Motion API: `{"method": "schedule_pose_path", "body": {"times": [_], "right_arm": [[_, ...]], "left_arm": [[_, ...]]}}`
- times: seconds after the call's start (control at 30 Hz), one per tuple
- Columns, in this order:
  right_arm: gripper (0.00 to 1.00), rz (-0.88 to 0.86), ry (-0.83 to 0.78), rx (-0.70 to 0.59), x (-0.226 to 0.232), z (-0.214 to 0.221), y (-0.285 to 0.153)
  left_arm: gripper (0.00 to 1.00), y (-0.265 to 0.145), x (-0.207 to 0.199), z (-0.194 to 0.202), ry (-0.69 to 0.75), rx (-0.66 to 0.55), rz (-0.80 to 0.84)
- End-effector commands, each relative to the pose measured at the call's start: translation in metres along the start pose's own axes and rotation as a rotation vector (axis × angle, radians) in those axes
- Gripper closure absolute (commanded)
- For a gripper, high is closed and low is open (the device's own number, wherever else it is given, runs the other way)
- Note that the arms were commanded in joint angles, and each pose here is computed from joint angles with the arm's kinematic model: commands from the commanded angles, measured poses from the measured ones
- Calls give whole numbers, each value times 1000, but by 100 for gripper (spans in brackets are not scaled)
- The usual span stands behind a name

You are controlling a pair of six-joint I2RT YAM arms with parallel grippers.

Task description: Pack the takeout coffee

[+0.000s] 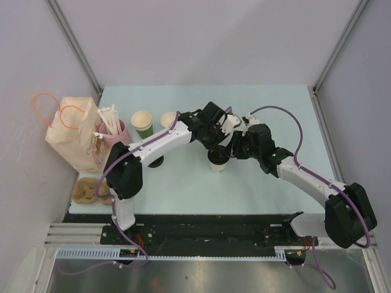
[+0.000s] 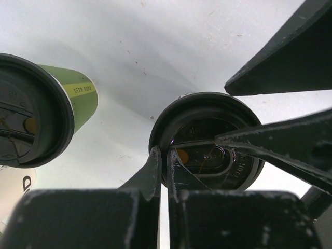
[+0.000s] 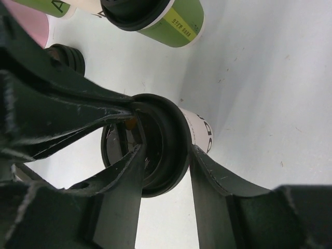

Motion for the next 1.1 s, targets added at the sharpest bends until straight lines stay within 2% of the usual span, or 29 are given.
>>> {"method": "schedule_pose_path", "body": {"times": [0.0, 0.07, 0.23, 0.4, 0.7, 0.9, 1.07], "right_arm": [[57, -9, -44, -106, 13, -22, -19], [60, -9, -69, -148, 19, -29, -27], [60, 8, -77, -177, 21, -33, -35], [64, 14, -36, -115, 18, -15, -24], [67, -25, -8, -87, 22, -2, -11], [70, 14, 17, -53, 13, 10, -5], [75, 76, 42, 32, -3, 38, 2]], "left_arm": [[100, -15, -13, 2, -7, -7, 41], [99, -14, -13, 2, -7, -7, 41], [100, -14, -12, 1, -7, -8, 34], [100, -15, -15, -1, -10, -13, 42], [100, -14, -16, 1, -8, -8, 44], [100, -13, -19, 1, -9, -6, 55], [100, -10, -27, 15, -25, 27, 107]]}}
Point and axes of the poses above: each gripper's point midway between its finger pads, its own y axis out along the fingers, its own x axis along the line the jaws close on, z = x × y, the point moved 2 cm from there along -y, back along the fingers, and after that the axes turned 9 degrees about -y, right-handed, at the moved point
